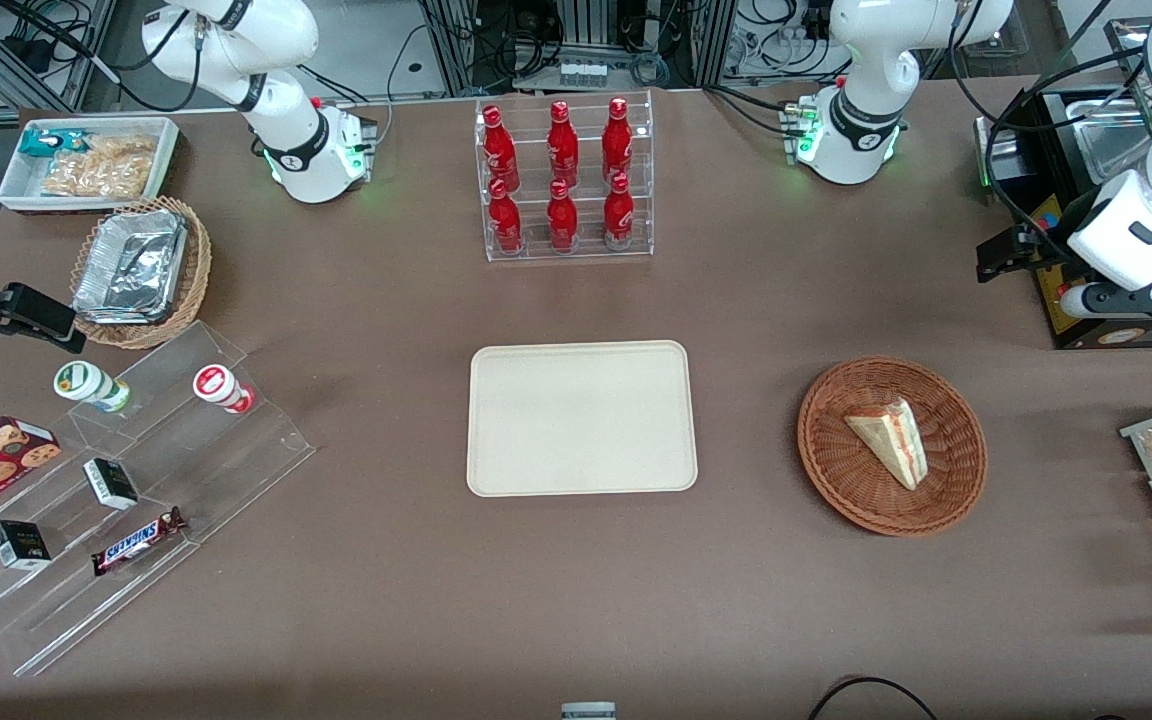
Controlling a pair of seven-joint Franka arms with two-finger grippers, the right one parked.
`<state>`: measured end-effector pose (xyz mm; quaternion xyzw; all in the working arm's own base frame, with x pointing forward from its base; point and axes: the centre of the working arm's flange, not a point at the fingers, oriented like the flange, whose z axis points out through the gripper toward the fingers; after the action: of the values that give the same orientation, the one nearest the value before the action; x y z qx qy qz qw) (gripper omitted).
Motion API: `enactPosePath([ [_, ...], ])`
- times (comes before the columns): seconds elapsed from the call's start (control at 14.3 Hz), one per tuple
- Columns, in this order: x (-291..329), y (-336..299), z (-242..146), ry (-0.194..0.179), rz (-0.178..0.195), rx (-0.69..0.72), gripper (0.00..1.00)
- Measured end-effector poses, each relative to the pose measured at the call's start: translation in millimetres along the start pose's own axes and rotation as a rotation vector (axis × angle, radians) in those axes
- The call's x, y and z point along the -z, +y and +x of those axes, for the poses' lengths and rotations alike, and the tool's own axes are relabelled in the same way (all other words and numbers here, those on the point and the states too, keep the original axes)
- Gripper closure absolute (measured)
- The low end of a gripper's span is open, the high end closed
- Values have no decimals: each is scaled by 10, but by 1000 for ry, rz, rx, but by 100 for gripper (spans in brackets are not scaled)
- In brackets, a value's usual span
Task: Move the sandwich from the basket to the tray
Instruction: 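Move the left gripper over the wicker basket toward the wrapped sandwich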
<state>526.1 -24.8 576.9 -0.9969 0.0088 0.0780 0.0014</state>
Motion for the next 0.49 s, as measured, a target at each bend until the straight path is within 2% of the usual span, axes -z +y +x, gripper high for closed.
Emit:
enactPosePath([
  [0.28,-33,-49,21,-7,-2,9,0],
  [0.49,-295,-149,175,-59,-7,25,0],
])
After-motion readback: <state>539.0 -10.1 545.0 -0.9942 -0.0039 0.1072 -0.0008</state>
